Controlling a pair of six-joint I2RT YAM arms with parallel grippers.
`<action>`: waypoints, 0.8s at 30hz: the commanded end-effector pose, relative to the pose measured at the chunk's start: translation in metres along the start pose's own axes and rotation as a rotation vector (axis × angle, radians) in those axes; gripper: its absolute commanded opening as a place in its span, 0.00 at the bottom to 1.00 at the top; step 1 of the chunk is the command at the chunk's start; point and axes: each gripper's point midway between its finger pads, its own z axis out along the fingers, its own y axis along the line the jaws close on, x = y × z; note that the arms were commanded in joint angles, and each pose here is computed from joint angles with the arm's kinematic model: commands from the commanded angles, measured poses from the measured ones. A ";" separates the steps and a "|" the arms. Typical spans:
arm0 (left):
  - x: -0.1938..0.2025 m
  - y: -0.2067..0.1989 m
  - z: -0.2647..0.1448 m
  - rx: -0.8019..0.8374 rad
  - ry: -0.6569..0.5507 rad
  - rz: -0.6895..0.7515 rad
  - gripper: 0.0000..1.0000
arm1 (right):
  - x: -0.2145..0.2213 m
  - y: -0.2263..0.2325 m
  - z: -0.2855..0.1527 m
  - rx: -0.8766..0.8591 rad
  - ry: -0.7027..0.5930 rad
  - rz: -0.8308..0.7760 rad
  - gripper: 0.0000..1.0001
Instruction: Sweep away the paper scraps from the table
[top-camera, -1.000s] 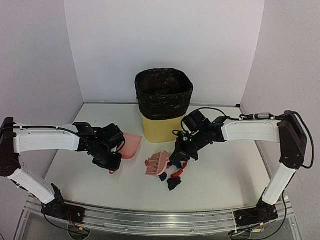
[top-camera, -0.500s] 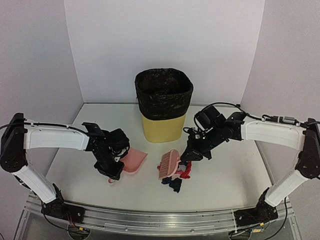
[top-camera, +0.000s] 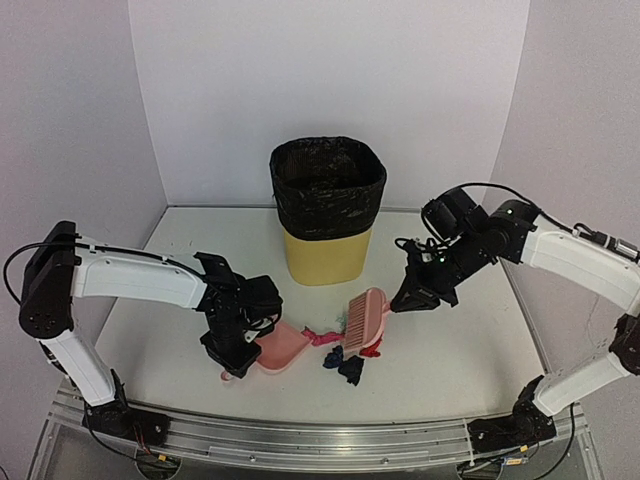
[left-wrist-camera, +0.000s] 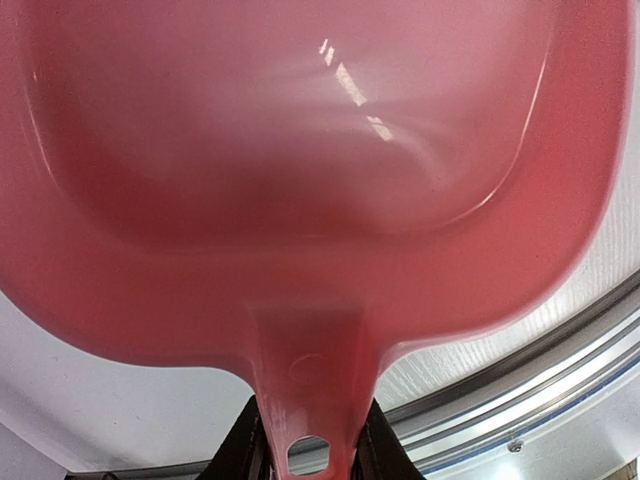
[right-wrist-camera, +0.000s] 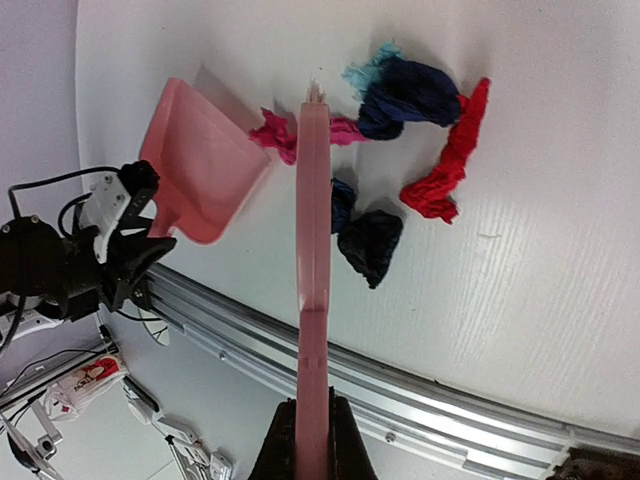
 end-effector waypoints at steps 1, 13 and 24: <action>-0.003 0.000 -0.006 -0.031 0.016 0.065 0.00 | 0.036 -0.016 -0.031 0.074 0.124 -0.005 0.00; 0.001 -0.017 0.004 0.025 0.093 0.144 0.00 | 0.039 -0.099 -0.076 0.526 0.107 0.064 0.00; -0.016 -0.030 0.013 0.041 0.128 0.201 0.00 | -0.018 -0.096 -0.039 0.612 0.175 -0.028 0.00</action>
